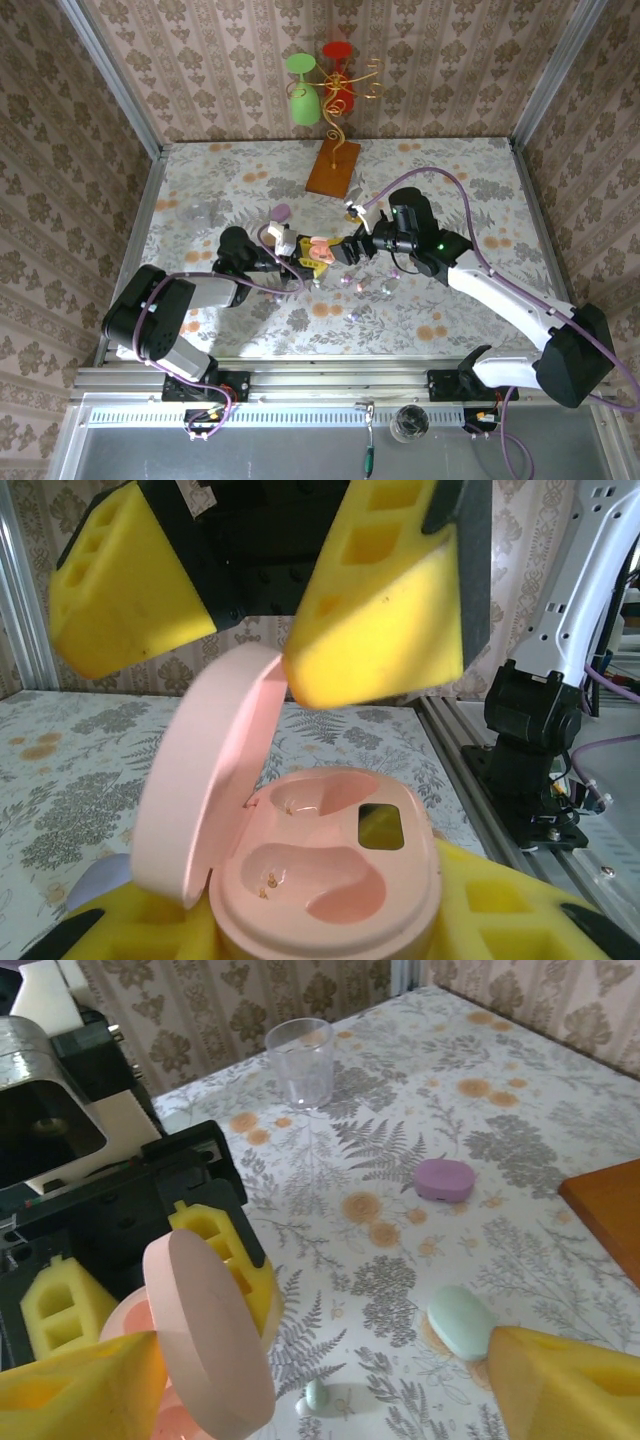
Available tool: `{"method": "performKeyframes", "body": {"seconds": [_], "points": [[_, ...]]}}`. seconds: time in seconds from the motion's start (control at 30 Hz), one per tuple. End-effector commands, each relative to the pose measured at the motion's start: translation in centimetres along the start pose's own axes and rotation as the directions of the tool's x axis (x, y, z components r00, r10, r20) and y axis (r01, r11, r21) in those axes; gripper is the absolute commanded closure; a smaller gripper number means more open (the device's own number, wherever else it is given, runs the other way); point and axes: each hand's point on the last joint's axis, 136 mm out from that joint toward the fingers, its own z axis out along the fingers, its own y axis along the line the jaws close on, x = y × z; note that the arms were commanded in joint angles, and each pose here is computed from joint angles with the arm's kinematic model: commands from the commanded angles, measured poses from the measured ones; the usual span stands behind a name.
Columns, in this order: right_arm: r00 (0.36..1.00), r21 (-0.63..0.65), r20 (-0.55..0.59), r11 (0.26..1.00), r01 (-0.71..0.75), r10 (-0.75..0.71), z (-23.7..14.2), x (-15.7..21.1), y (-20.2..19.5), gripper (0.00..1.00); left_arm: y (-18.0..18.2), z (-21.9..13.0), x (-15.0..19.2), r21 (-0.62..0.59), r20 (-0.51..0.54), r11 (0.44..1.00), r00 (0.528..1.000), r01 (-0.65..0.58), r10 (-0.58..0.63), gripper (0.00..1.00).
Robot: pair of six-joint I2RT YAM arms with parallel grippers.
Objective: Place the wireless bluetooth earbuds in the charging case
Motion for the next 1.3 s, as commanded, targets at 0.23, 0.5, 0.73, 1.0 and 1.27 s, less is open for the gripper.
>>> {"method": "performKeyframes", "body": {"seconds": [0.23,0.5,0.73,1.0,1.27], "points": [[1.000,-0.093,-0.004,0.996,0.014,-0.014,1.3,-0.7,0.8,0.49,-2.1,0.5,-1.8,0.105,0.022,0.993,0.999,-0.048,0.046,0.67],[0.994,-0.143,0.001,0.984,0.108,-0.109,0.5,-0.5,2.0,0.93,-1.6,0.6,-2.1,0.073,0.030,0.996,0.998,-0.059,0.057,0.66],[0.984,-0.049,0.074,0.985,0.168,-0.164,-0.6,-1.9,1.3,1.00,-0.6,0.8,-2.1,0.041,0.019,0.999,1.000,-0.025,0.024,0.54],[0.971,0.062,0.097,0.975,0.211,-0.217,-1.6,-2.7,0.5,1.00,0.1,1.0,-1.7,0.017,0.018,1.000,1.000,0.009,-0.009,0.27],[0.956,0.084,0.071,0.956,0.280,-0.286,-1.2,-2.5,1.2,1.00,0.7,1.2,-2.1,0.013,0.030,0.999,0.998,0.052,-0.052,0.25]]}}
